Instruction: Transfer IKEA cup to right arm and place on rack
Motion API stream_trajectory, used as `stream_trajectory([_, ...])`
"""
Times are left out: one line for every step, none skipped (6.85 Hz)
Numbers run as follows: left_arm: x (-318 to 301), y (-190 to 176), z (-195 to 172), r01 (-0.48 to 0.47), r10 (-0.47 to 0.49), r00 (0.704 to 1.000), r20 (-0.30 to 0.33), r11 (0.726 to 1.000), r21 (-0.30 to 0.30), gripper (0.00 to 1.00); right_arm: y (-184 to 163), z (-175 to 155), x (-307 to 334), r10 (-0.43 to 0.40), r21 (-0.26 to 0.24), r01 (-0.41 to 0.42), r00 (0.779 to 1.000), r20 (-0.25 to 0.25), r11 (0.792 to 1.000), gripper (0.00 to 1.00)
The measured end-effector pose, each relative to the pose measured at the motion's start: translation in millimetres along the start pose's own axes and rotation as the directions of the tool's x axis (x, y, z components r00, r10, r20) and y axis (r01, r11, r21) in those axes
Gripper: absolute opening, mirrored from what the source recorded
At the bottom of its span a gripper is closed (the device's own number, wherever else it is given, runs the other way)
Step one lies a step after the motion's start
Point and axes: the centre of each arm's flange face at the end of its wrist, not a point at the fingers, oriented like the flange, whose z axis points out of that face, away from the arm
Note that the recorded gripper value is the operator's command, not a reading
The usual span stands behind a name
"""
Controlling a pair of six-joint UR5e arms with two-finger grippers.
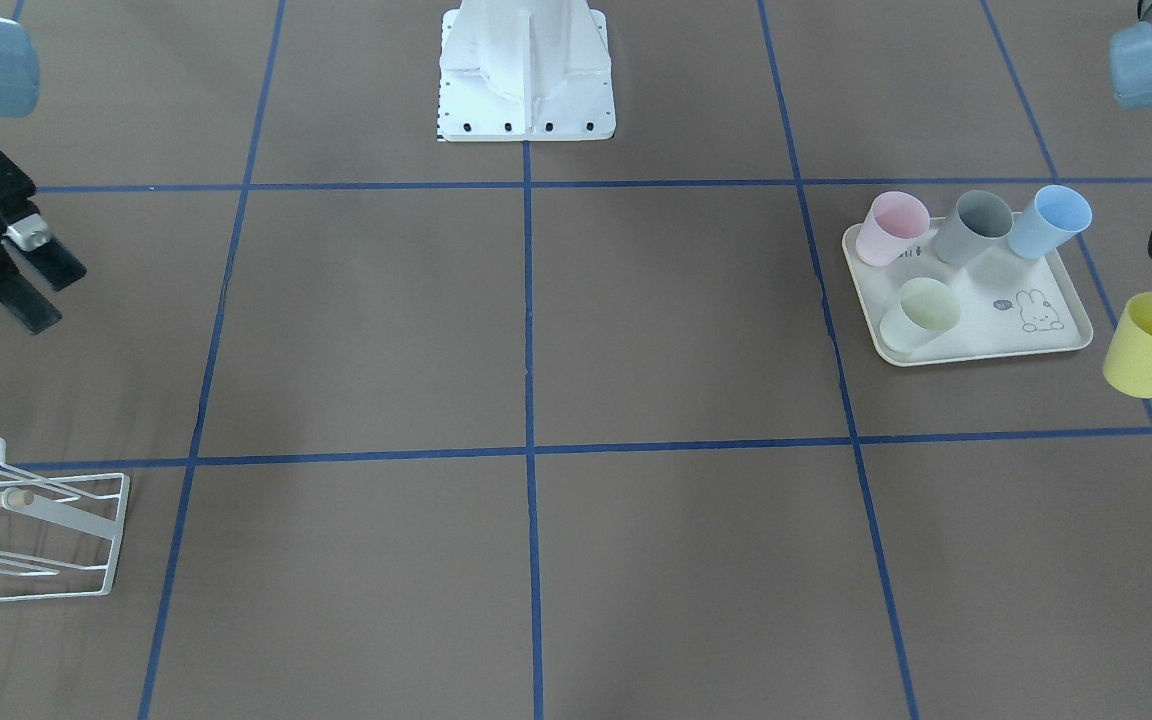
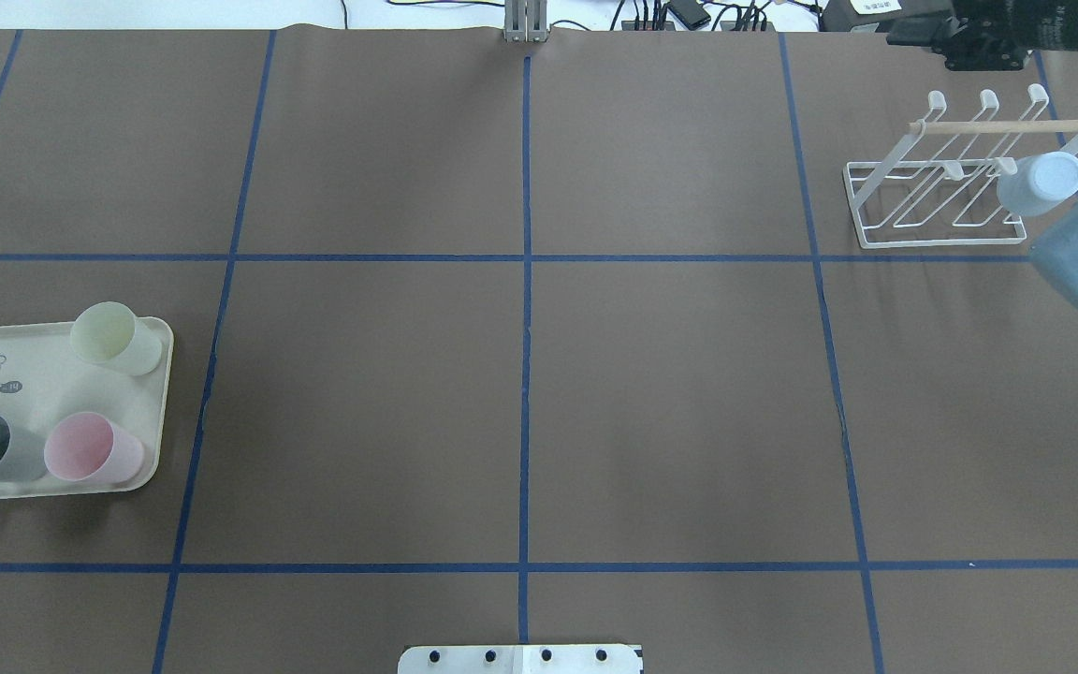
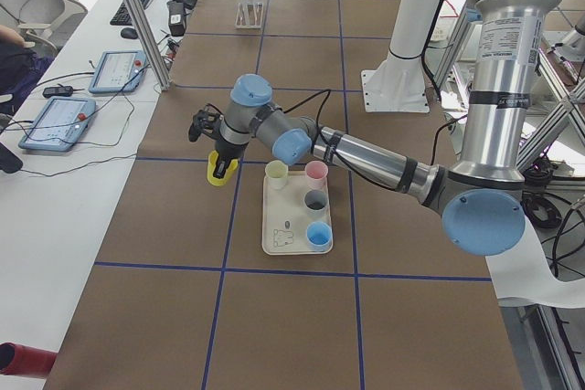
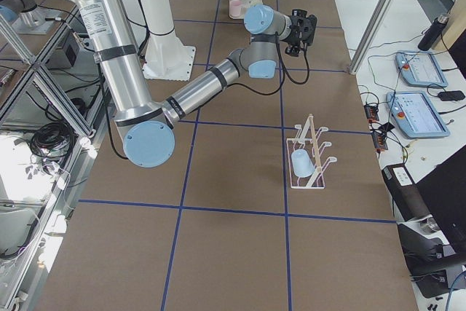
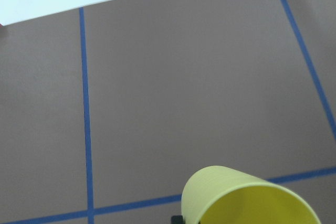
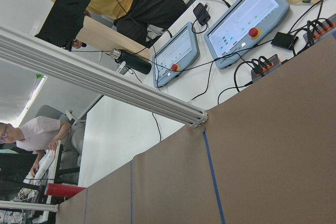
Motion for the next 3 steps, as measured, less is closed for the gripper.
stream_trajectory([27,-26,-17,0.136,-0.134,0.990,-0.034,0.989,0.061,0.00,18,20,-10,0.006,0.007,-0.006,1.000,0.020,1.000,1.00])
stream_trajectory([65,-47,-33,0.269,-0.260,0.960,-0.103,0.959,0.093,0.00,39,38,-20,0.032,0.021,-0.033,0.998,0.047,0.999,1.00])
stream_trajectory([107,-58,-42,0.382,-0.362,0.913,-0.187,0.920,0.088,0.00,61,56,-34,0.078,0.034,-0.081,0.994,0.081,0.996,1.00])
